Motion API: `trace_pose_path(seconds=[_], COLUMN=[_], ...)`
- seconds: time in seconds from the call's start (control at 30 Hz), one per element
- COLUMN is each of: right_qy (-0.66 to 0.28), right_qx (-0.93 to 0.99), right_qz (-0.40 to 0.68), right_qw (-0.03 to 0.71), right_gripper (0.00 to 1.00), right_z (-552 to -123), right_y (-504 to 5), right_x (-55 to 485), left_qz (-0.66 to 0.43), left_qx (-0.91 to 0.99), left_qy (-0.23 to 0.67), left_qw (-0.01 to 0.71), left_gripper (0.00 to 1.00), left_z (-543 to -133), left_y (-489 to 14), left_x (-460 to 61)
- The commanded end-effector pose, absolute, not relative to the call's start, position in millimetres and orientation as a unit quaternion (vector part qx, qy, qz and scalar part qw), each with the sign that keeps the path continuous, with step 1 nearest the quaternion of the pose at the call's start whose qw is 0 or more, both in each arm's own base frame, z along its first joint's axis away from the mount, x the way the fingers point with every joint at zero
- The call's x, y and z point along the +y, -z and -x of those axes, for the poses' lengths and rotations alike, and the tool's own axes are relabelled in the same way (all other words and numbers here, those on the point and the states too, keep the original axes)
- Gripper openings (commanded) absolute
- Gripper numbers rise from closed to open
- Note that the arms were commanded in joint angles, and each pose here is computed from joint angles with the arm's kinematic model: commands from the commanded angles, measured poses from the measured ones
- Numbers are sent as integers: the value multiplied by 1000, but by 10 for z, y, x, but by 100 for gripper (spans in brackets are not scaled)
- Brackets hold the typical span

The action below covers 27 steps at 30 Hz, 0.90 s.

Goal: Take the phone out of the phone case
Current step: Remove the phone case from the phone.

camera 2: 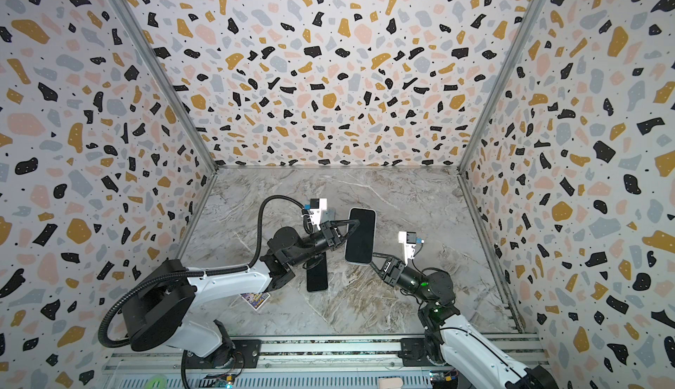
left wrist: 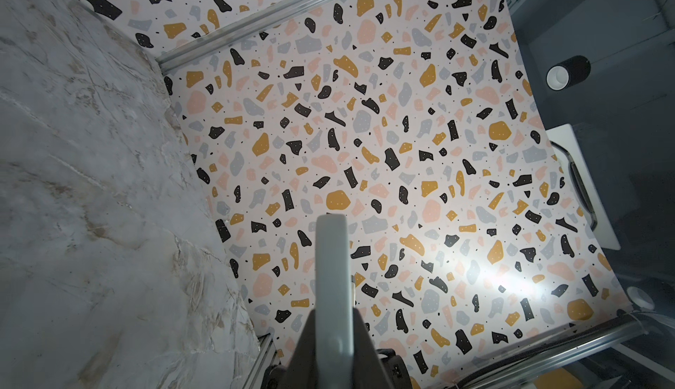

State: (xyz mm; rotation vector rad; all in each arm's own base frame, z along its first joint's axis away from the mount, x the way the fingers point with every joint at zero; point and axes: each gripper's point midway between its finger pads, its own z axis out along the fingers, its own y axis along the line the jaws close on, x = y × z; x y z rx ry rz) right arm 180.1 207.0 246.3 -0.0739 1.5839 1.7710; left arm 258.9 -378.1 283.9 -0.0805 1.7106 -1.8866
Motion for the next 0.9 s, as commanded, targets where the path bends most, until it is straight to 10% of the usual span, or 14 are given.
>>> trace_pose_path(seconds=[0.0, 0.43, 0.87], right_qy=[-708, -709, -711], right_qx=[575, 569, 561], right_qz=[50, 43, 41], right_qw=[407, 413, 423], right_gripper=[0, 0, 0], right_z=[-1731, -1753, -1733], right_y=[-2757, -2728, -2778], right_x=[2014, 1984, 1943], left_qz=[44, 53, 60], left_qx=[626, 631, 696], left_qy=[724, 720, 625], left_qw=[286, 285, 348], left_gripper=[34, 76, 91], left_z=[-2598, -2606, -2727], left_y=[-2793, -2743, -2598], left_x=[-3767, -3739, -3488])
